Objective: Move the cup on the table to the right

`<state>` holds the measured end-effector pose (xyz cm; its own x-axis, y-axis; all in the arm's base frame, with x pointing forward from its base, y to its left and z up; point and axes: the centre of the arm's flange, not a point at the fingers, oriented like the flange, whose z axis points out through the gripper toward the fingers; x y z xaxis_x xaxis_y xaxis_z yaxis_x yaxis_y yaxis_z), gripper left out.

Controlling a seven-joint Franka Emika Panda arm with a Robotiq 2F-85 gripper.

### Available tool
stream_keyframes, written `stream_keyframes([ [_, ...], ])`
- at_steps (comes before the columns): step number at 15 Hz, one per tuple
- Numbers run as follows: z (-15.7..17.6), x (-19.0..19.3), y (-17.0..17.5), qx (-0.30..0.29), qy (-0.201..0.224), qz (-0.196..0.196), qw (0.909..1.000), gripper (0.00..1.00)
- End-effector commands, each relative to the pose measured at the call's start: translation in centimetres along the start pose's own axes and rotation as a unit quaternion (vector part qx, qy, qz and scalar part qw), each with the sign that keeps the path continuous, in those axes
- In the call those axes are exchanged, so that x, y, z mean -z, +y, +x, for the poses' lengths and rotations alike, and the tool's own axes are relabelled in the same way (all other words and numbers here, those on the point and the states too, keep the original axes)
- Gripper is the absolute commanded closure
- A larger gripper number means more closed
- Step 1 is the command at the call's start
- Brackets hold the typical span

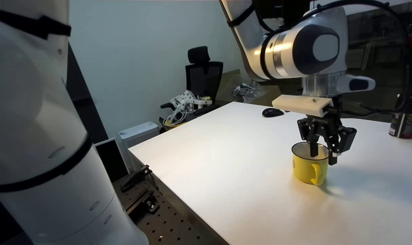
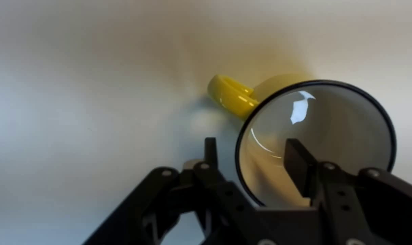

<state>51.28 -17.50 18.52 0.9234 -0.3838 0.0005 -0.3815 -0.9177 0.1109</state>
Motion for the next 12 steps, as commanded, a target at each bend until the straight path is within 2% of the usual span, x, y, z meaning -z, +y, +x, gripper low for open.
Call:
stream_keyframes([
  [1,-0.2,1.7,-0.7,-0.01,0.013,-0.007,0.9998,0.14],
  [3,-0.7,3.0,-1.2,-0.007,0.022,-0.008,0.9997,0.0],
  [7,-1.3,5.9,-2.5,-0.003,0.03,-0.009,0.9995,0.0],
  [8,0.1,3.7,-1.9,0.009,0.028,-0.005,0.9996,0.0],
  [12,0.0,3.6,-2.0,0.01,0.025,-0.004,0.9996,0.0],
])
